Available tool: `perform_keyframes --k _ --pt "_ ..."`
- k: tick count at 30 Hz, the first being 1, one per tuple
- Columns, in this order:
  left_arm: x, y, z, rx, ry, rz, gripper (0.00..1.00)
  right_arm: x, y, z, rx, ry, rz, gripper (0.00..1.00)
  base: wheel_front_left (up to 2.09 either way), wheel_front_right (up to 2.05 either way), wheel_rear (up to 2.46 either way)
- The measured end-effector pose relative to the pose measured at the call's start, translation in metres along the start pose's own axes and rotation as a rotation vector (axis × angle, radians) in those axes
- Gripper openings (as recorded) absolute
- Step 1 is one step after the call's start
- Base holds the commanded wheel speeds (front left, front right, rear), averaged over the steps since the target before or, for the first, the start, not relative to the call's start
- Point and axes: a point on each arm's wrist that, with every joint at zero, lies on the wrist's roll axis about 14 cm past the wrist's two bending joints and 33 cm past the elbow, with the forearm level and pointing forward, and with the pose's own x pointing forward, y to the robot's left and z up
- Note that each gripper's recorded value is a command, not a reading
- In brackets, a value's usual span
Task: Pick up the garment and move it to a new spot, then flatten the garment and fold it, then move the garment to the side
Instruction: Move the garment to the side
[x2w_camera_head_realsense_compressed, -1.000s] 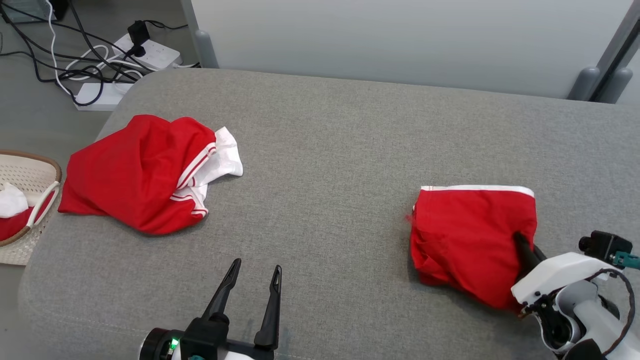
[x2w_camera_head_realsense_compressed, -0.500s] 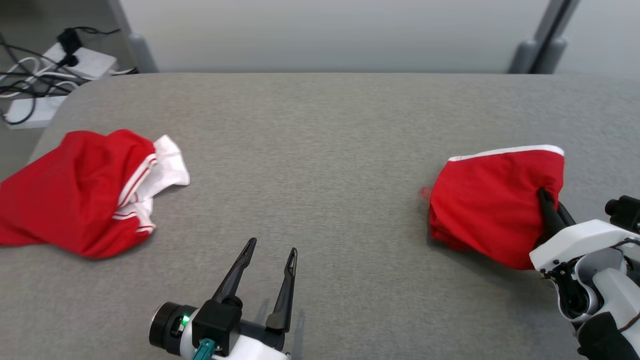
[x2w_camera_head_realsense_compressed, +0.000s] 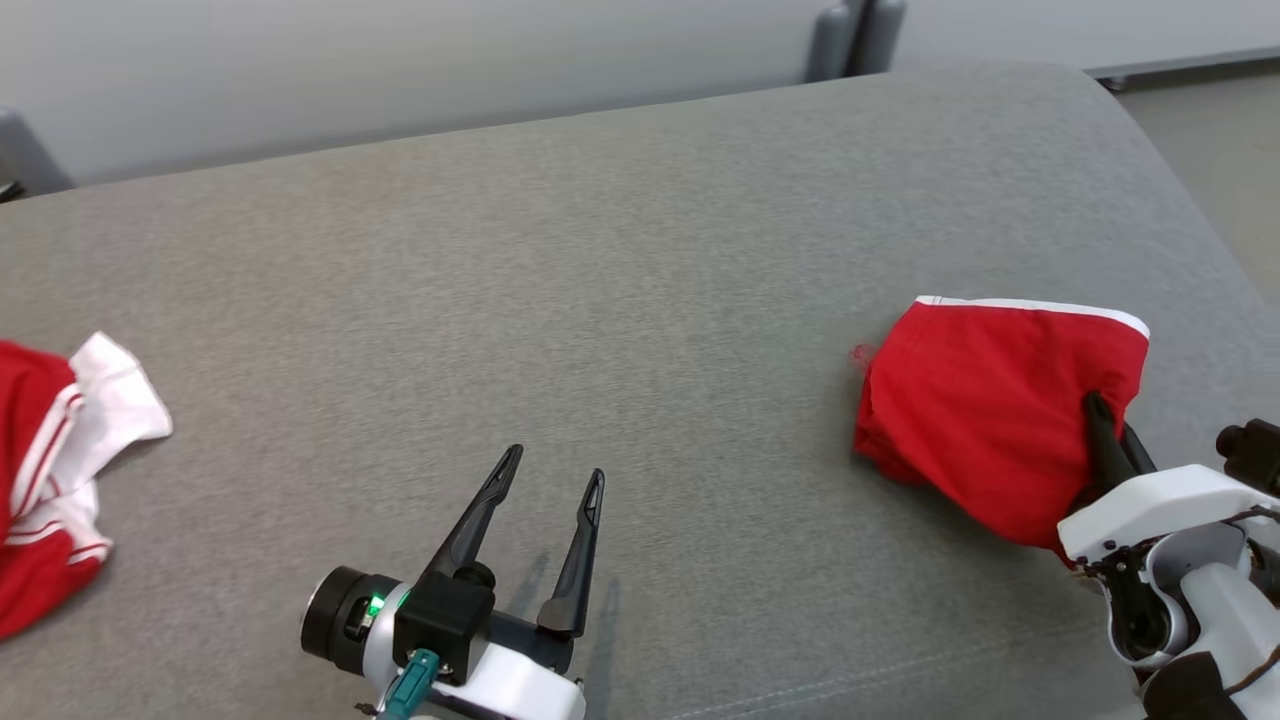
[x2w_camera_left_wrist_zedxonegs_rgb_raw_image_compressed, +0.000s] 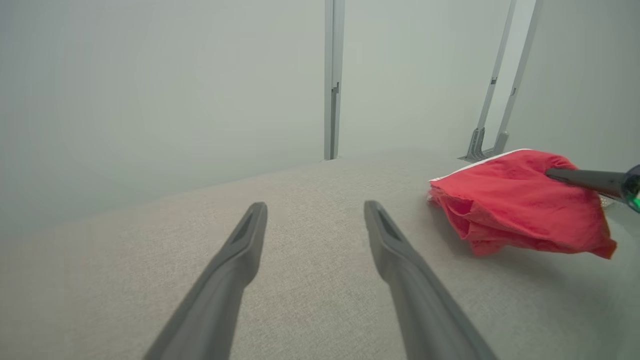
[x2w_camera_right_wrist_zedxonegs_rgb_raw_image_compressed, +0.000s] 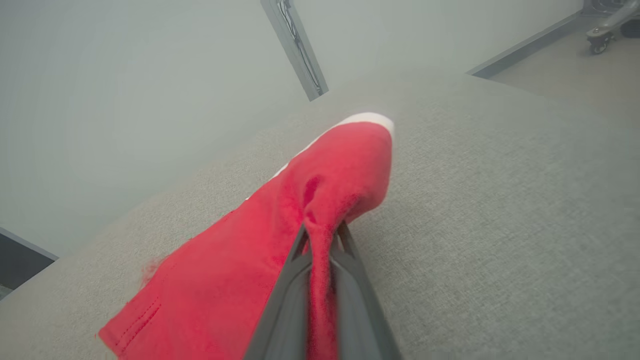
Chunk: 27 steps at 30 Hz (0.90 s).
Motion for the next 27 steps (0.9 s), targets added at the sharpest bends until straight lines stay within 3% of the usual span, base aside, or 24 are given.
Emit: perform_keyframes --k 10,17,27 --pt "0.017 -0.034 -0.015 -0.024 0.030 -0.116 1.00 -0.028 -0.042 0.010 0.027 -0.047 -0.121 0.00 0.00 0.00 0.00" --pt "0.023 -0.033 -0.014 -0.034 0.020 -0.124 1.00 -0.025 -0.051 0.017 0.053 -0.079 -0.150 0.00 0.00 0.00 0.00" --pt "0.024 -0.006 -0.020 -0.030 0.026 -0.051 1.00 0.037 -0.008 0.110 0.162 -0.327 -0.045 0.00 0.00 0.00 0.00"
